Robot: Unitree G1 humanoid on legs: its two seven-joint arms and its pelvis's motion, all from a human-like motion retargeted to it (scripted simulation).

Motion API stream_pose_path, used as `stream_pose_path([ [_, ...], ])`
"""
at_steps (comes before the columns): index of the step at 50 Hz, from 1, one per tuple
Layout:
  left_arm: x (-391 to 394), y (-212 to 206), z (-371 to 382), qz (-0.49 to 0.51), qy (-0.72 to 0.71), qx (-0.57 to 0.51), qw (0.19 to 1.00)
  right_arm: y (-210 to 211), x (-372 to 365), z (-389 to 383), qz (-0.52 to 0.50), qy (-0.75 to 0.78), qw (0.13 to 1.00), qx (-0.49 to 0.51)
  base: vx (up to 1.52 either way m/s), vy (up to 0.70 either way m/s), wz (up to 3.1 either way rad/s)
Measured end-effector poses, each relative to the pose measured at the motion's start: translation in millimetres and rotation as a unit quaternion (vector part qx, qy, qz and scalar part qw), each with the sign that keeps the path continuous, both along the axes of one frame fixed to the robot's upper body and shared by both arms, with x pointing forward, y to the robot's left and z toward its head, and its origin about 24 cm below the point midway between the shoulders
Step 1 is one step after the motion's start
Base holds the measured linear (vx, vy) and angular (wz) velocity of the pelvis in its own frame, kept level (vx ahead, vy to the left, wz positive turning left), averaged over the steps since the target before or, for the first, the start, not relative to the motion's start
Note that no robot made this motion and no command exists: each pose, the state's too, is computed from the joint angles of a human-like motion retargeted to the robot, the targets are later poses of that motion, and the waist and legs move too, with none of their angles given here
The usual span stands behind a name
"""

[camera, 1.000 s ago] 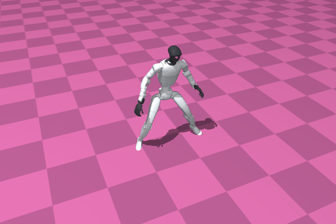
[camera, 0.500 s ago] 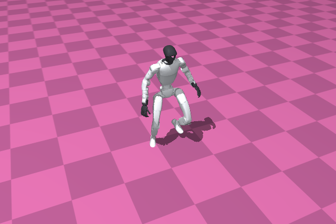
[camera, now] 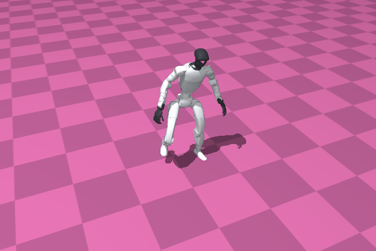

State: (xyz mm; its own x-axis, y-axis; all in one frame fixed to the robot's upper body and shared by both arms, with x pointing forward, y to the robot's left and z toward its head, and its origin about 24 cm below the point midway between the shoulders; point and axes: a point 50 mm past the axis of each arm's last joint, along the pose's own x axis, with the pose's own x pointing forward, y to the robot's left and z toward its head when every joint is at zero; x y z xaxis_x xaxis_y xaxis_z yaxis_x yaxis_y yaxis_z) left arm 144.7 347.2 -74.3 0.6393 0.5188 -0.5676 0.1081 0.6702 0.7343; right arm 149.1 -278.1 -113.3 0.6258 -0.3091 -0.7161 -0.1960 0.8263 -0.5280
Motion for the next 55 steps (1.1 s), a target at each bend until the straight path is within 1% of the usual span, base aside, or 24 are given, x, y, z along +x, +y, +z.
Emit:
stream_pose_path([
  [5,11,12,19,0.037,-0.064,0.006,0.997,-4,-8,-2,-0.001,0.008,1.0,-0.023,0.0,-0.22,-0.06],
  [10,15,20,28,0.054,-0.09,0.01,0.994,-4,-19,-8,0.002,0.032,0.999,-0.032,0.04,-0.3,0.11],
  [20,22,19,34,0.078,-0.139,-0.006,0.987,-14,-41,-15,-0.038,0.076,0.996,-0.035,0.07,-0.45,0.19],
  [23,21,19,30,0.078,-0.129,0.007,0.988,-16,-40,-15,-0.032,0.082,0.995,-0.05,0.07,-0.64,-0.02],
  [27,-1,19,13,0.09,-0.078,0.015,0.993,-15,-30,-11,0.005,0.07,0.994,-0.078,0.08,-0.66,-0.43],
  [32,-40,6,-16,0.1,-0.002,0.006,0.995,-16,1,6,0.033,-0.002,0.993,-0.111,0.13,-0.66,-0.69],
  [35,-55,-4,-27,0.096,0.03,-0.002,0.995,-19,17,19,0.029,-0.043,0.993,-0.104,0.13,-0.52,-0.41],
  [38,-58,-7,-27,0.062,0.041,0.01,0.997,-27,24,34,0.024,-0.074,0.993,-0.087,0.1,-0.37,0.07],
  [43,-46,-3,-5,-0.001,-0.001,0.033,0.999,-48,20,55,0.027,-0.089,0.993,-0.071,0.07,-0.28,0.43],
  [45,-40,0,7,-0.004,-0.035,0.028,0.999,-56,15,58,0.017,-0.084,0.994,-0.071,0.05,-0.26,0.44],
  [50,-28,7,27,0.026,-0.105,-0.003,0.994,-67,6,49,-0.029,-0.047,0.995,-0.08,0.03,-0.25,0.3],
  [52,-26,9,30,0.032,-0.112,-0.007,0.993,-65,6,43,-0.032,-0.031,0.996,-0.083,0.02,-0.21,0.09],
  [55,-26,9,29,0.023,-0.099,-0.001,0.995,-57,10,37,-0.01,-0.017,0.996,-0.086,0.04,-0.16,-0.02],
])
